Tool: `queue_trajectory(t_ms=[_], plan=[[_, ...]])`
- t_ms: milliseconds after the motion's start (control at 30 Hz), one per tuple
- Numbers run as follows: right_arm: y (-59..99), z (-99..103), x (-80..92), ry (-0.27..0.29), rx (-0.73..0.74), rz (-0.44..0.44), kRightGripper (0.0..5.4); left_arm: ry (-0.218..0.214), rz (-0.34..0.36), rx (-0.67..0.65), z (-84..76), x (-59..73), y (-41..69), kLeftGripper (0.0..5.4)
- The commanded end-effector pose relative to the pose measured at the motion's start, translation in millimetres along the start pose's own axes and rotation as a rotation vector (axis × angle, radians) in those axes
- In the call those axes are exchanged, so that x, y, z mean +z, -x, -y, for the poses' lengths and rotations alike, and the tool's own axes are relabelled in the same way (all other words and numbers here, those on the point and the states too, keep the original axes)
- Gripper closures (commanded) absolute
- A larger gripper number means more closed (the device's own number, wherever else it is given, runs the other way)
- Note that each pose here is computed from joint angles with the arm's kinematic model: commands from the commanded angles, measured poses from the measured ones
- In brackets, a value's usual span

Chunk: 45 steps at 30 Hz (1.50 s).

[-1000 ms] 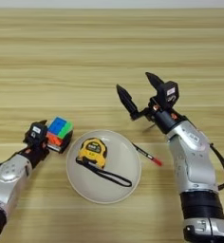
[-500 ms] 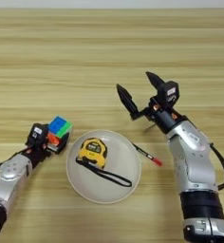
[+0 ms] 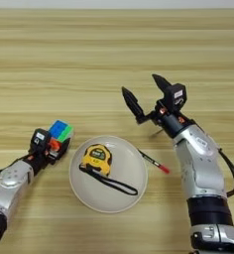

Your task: Move the objects on the table

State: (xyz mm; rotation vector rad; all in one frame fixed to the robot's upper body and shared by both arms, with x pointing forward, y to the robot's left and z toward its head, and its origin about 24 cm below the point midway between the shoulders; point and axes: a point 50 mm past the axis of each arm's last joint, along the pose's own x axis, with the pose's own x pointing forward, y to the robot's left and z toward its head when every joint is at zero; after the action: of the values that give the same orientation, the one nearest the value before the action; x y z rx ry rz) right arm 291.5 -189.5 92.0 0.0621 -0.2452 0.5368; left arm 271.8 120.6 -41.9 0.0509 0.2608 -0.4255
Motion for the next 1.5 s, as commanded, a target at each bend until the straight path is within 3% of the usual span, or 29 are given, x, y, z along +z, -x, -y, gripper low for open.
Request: queue_trajectory(t_ms=[33,333,733,1500], plan=[[-2.3,1.2,3.0,0.002,-0.008,0.025,0.0,-0.017,0.016,0.008,-2.2,3.1,-0.2,2.14],[-2.5,0.5,2.6,0.001,-0.009,0.028,0.0,-0.011,0.023,0.024,-3.6,1.2,5.3,2.14],[-3.0,0.2,1.3,-0.004,-0.008,0.028,0.0,0.02,0.004,0.05,-2.1,-12.1,24.3,2.14],[-5.8,1.5,2.6,0.001,-0.006,0.038,0.0,0.096,-0.1,0.054,15.4,-43.3,43.2,2.14]])
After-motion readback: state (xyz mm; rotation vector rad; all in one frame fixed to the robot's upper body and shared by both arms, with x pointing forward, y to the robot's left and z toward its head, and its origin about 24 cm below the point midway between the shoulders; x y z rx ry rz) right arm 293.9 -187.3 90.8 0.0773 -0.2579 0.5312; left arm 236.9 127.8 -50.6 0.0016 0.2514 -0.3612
